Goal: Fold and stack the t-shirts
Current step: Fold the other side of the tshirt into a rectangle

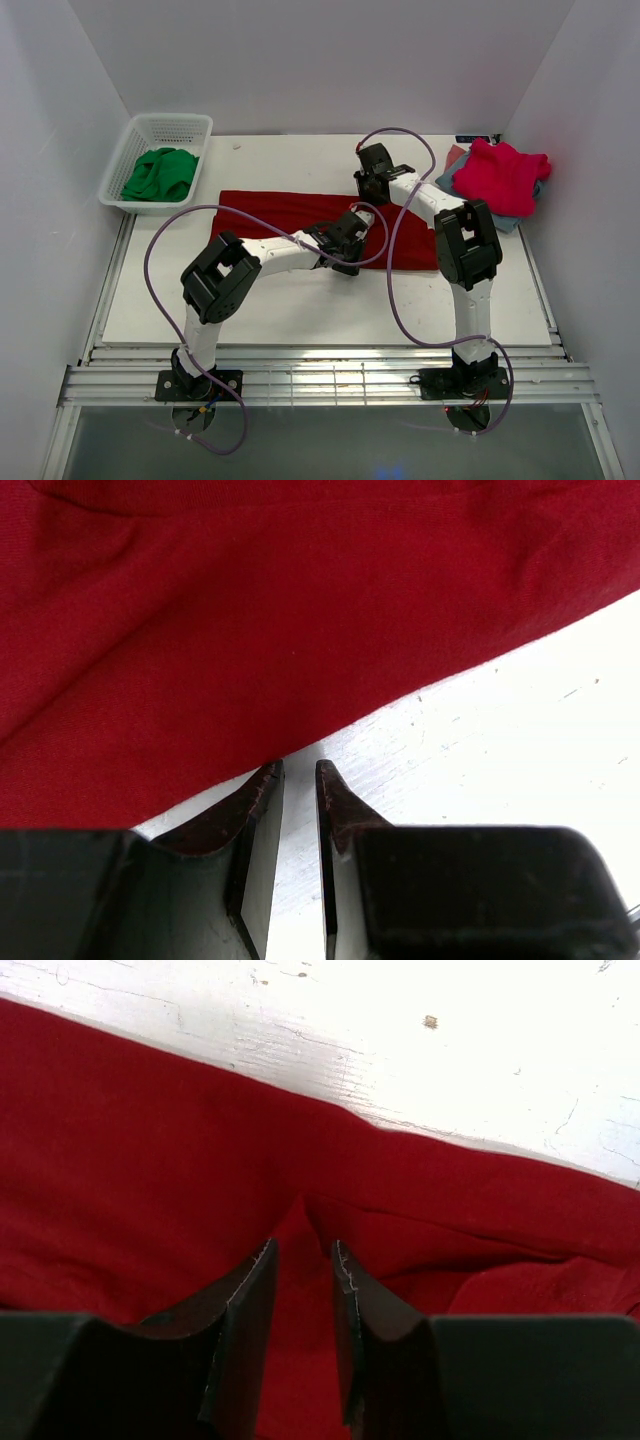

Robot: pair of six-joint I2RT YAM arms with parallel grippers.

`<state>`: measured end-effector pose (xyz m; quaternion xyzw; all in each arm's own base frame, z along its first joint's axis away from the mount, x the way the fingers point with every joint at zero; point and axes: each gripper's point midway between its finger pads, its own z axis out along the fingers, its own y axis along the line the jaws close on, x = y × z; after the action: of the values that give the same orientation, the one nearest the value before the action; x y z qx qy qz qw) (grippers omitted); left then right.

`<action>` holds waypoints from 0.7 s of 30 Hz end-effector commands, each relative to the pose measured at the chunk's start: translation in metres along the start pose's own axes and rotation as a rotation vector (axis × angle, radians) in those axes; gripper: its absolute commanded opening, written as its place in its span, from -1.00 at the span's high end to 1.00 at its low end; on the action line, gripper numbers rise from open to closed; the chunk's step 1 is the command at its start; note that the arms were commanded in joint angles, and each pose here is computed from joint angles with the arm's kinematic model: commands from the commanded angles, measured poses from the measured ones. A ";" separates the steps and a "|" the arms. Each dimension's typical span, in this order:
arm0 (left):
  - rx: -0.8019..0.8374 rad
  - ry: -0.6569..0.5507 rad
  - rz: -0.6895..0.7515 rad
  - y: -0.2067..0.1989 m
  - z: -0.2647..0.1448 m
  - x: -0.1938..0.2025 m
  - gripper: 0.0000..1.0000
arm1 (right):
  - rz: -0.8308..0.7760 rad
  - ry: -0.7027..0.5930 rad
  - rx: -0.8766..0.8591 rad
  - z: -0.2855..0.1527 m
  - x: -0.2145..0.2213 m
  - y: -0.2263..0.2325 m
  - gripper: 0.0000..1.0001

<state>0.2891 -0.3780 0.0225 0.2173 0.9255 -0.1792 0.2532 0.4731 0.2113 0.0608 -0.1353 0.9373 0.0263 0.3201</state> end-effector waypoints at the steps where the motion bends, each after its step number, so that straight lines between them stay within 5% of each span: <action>1: -0.053 0.093 -0.004 0.015 -0.004 0.032 0.39 | 0.009 0.022 -0.010 0.002 0.006 0.000 0.32; 12: -0.058 0.087 -0.003 0.016 -0.006 0.031 0.38 | 0.001 0.060 -0.006 0.012 0.018 0.000 0.35; 21: -0.061 0.086 -0.006 0.016 -0.007 0.031 0.39 | -0.009 0.071 -0.015 0.014 0.019 0.002 0.67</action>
<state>0.2894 -0.3763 0.0225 0.2103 0.9266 -0.1778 0.2562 0.4645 0.2091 0.0366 -0.1424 0.9470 0.0210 0.2872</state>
